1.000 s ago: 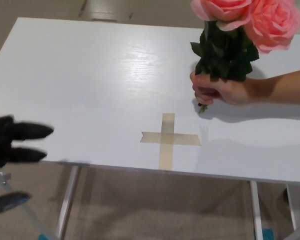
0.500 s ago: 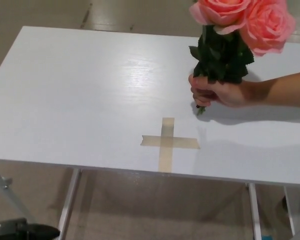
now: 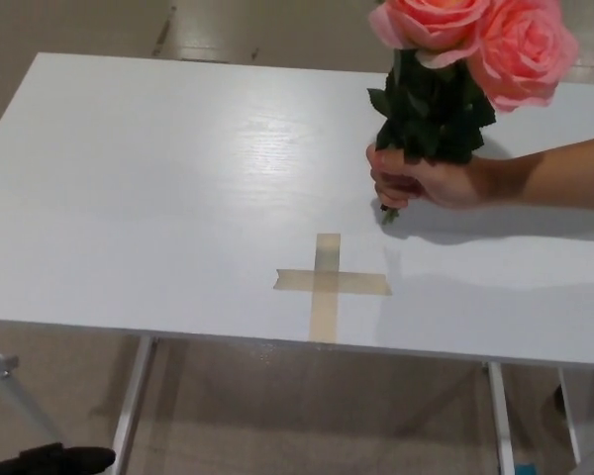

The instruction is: Use the left hand to pick up the rose and passes it to a human.

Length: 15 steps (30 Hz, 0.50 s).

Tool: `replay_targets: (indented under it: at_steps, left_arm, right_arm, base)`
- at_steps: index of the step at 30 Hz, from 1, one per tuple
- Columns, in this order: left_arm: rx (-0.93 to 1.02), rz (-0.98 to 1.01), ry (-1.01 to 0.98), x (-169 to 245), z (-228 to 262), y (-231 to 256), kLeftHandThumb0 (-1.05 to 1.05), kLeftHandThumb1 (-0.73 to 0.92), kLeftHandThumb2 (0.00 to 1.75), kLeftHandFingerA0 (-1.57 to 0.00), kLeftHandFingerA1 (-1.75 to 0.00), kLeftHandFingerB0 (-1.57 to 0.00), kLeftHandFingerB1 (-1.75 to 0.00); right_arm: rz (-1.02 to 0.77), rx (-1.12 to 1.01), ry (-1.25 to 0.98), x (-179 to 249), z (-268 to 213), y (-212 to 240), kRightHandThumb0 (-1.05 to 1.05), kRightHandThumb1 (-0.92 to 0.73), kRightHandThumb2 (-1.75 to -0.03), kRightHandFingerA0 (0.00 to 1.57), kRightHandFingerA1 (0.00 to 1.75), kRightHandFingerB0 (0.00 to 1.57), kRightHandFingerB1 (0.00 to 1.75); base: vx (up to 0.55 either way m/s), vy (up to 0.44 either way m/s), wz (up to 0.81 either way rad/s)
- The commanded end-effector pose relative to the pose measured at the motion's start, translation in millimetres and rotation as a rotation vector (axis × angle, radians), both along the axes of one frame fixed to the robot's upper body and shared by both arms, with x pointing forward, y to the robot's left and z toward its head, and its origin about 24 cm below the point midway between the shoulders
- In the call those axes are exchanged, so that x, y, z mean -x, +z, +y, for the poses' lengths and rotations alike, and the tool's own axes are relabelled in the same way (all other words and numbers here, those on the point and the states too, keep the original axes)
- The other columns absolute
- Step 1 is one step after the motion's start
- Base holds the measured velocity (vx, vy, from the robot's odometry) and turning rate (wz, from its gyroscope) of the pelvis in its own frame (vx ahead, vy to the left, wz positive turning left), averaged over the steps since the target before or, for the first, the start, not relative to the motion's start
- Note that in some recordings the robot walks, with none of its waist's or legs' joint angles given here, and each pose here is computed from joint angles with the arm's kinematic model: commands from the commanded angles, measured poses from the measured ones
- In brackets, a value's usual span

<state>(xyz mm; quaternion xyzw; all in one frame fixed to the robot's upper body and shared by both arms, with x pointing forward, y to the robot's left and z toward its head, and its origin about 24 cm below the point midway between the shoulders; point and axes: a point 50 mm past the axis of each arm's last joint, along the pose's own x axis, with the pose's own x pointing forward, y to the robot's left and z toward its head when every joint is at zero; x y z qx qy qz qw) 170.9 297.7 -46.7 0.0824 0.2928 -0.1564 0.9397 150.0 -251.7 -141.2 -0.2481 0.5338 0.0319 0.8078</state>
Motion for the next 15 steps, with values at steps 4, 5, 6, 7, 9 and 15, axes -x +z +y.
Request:
replay_targets:
  at_steps: [4,5,6,7,9,15]
  left_arm:
    - [-0.360,0.373,0.262,42.7,24.2,-65.7,-0.67,0.62,0.63,-0.43,-0.37,-0.34,-0.33]
    - [-0.348,0.358,0.253,40.3,22.6,-64.9,-0.62,0.65,0.59,-0.45,-0.35,-0.35,-0.31]
    - [-0.344,0.353,0.247,39.1,22.1,-64.6,-0.62,0.65,0.59,-0.45,-0.35,-0.35,-0.31]
    - [-0.331,0.342,0.241,38.0,19.3,-65.3,-0.65,0.52,0.82,-0.39,-0.48,-0.29,-0.43]
    - [-0.353,0.333,0.197,36.4,14.8,-66.8,-0.63,0.49,0.79,-0.35,-0.46,-0.28,-0.42]
    - [-0.393,0.334,0.193,30.8,18.6,-65.1,-0.59,0.57,0.59,-0.38,-0.35,-0.32,-0.32]
  right_arm:
    - [-0.008,0.003,0.009,0.2,0.9,-0.2,-0.32,-0.68,-0.60,0.64,0.43,0.50,0.38]
    - [-0.011,0.000,0.008,0.3,1.8,-0.4,-0.32,-0.68,-0.60,0.64,0.43,0.50,0.38]
    - [-0.012,-0.002,0.006,0.6,2.0,-0.6,-0.32,-0.68,-0.60,0.64,0.43,0.50,0.38]
    - [-0.010,-0.002,0.006,1.4,1.8,-0.8,-0.32,-0.68,-0.60,0.64,0.43,0.50,0.38]
    - [-0.011,-0.005,0.001,1.4,0.9,-0.6,-0.33,-0.68,-0.60,0.65,0.43,0.50,0.38]
    - [-0.031,-0.004,0.002,-7.5,0.3,3.0,-0.32,-0.69,-0.60,0.65,0.43,0.50,0.38]
  base:
    - [0.00,0.000,0.00]
    - [0.00,0.000,0.00]
    - [0.00,0.000,0.00]
    - [0.00,0.000,0.00]
    - [0.00,0.000,0.00]
    - [0.00,0.000,0.00]
